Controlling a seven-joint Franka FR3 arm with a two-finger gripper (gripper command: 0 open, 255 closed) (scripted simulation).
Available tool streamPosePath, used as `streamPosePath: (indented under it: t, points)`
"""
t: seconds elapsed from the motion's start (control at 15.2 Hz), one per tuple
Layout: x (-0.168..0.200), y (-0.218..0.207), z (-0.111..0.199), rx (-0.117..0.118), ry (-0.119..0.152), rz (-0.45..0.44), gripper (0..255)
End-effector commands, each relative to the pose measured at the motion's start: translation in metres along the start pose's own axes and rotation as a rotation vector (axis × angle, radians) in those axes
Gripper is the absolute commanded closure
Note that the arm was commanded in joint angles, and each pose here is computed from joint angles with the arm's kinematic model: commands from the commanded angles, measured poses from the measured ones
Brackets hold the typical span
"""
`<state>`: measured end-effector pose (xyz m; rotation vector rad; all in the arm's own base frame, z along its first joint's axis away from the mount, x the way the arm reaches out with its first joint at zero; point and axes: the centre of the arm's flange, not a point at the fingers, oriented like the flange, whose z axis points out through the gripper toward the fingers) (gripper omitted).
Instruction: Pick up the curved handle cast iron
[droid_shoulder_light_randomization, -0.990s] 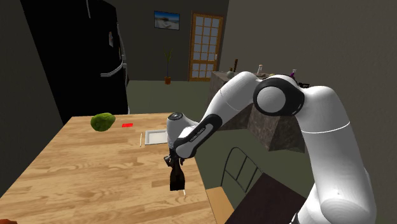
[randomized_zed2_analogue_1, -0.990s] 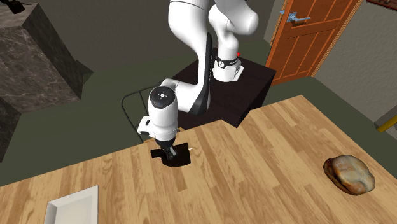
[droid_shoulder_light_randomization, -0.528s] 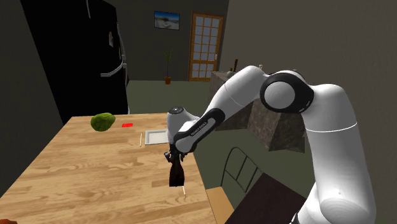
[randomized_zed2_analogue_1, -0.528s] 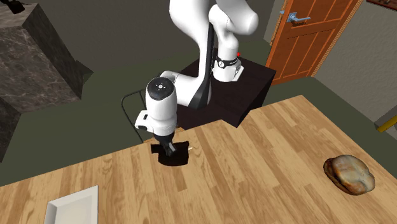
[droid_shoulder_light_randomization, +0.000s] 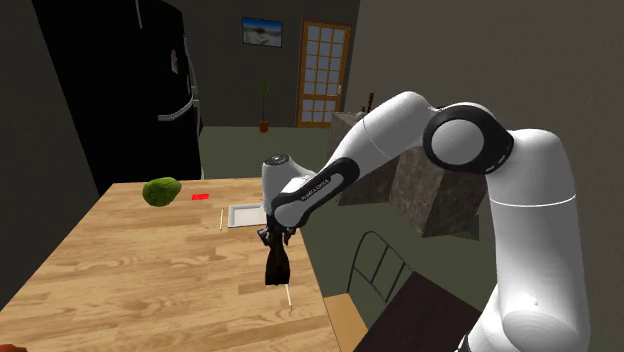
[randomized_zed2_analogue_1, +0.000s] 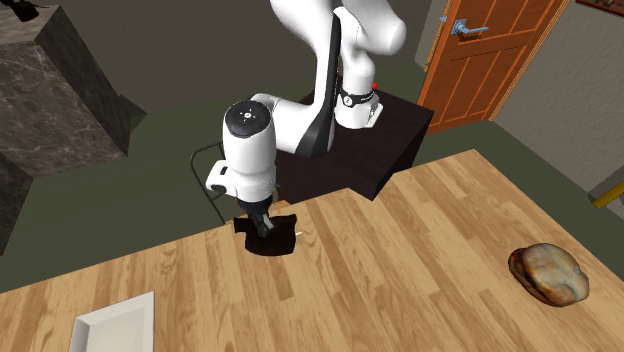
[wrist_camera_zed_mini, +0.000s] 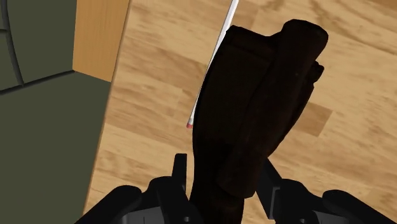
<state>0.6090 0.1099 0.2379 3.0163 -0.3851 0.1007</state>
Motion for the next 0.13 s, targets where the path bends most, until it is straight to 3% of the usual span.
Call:
streamPosePath:
  t: [0.0, 0.07]
  points:
    - [0.0007, 0.0005, -0.0075, 0.0, 0.001, 0.0, 255]
    - [0.0008, 0.0005, -0.0075, 0.0, 0.001, 0.0, 255]
